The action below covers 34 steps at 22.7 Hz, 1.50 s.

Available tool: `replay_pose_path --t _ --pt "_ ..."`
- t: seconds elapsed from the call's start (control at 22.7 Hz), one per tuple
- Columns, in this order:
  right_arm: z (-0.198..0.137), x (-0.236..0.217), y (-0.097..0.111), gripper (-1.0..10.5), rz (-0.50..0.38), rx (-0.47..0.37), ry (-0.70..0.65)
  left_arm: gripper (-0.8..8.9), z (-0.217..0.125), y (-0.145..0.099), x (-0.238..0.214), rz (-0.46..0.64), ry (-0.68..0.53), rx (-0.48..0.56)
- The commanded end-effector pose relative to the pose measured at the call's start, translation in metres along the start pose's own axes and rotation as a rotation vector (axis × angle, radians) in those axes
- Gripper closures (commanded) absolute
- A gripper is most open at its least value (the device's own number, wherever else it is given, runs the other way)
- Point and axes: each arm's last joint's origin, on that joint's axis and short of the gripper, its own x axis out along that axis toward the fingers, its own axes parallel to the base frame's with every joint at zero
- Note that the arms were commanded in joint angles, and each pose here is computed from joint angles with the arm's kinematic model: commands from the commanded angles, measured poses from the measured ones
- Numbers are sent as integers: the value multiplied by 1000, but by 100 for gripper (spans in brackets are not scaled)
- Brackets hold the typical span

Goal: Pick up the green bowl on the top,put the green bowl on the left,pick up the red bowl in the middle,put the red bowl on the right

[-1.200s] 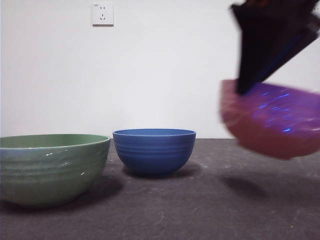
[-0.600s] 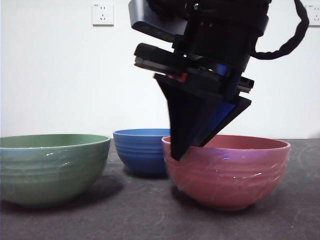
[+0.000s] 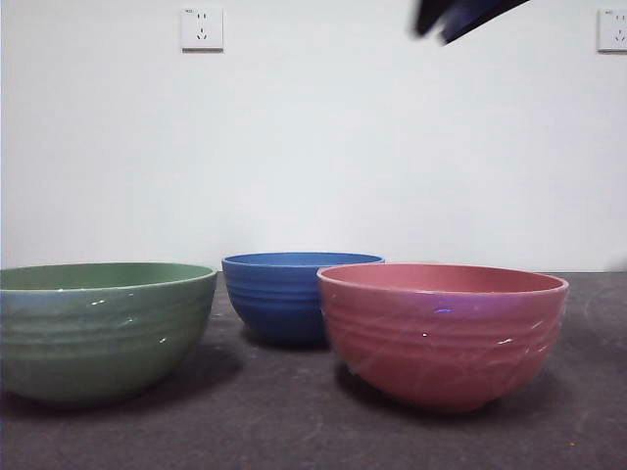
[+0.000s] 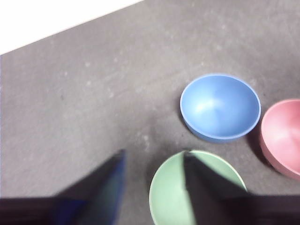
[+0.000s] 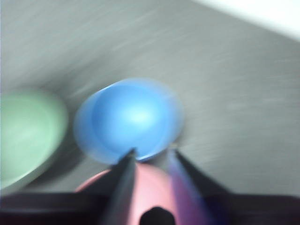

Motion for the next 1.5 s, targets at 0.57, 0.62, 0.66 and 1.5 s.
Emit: replay_pose_path --t 0.57,0.62,0.66,1.5 --pt "-79 -19 -45 944 21 230 -242 821 -106 16 27 -24 -207 -165" --pt "-79 -19 -45 945 24 251 -243 817 -106 16 26 -21 -209 -181" --pt "-80 -19 -45 945 23 250 -236 817 -106 16 26 -21 -210 -183" --pt "-89 -17 -44 945 24 248 -141 817 -115 17 9 22 -240 -120"
